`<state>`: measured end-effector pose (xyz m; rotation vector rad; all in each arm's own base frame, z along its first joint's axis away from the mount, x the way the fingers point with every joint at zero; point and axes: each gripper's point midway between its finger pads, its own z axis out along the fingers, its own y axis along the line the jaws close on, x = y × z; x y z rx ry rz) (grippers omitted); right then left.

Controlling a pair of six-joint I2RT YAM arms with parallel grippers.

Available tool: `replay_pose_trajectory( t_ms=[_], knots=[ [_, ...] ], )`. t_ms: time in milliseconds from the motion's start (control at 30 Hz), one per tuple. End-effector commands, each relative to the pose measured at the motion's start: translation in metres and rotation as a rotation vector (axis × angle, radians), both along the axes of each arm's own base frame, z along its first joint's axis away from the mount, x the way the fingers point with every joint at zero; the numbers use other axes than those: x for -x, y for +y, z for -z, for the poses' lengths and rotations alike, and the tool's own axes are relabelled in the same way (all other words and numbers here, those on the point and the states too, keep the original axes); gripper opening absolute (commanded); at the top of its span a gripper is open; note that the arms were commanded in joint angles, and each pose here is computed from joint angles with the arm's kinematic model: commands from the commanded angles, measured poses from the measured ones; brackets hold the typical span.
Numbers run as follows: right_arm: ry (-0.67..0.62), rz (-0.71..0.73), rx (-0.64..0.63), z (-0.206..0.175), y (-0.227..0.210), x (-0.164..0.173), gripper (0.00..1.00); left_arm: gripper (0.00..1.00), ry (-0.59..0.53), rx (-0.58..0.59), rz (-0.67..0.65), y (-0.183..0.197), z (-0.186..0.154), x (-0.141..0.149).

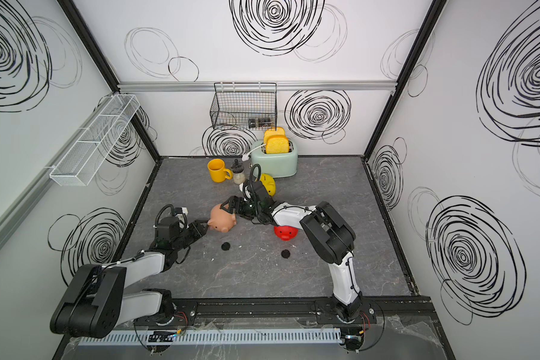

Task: Close piggy banks
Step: Turn over the piggy bank at the center of the board.

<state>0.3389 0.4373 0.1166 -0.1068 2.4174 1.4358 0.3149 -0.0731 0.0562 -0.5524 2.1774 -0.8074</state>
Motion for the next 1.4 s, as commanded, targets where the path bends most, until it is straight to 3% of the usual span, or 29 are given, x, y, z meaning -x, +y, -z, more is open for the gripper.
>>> replay_pose_trajectory(
  t_ms=[0, 800, 1367],
  knots=[
    [-0.026, -0.012, -0.030, -0.019, 0.001, 0.002, 0.89, 0.48, -0.006, -0.009, -0.008, 0.003, 0.000, -0.001],
    [-0.049, -0.017, 0.003, -0.013, 0.005, 0.001, 0.89, 0.58, -0.010, -0.002, -0.088, 0.014, -0.009, -0.004],
    [-0.193, 0.105, 0.023, -0.014, 0.010, -0.023, 0.92, 0.58, -0.004, -0.047, -0.161, 0.028, -0.012, -0.005]
  ],
)
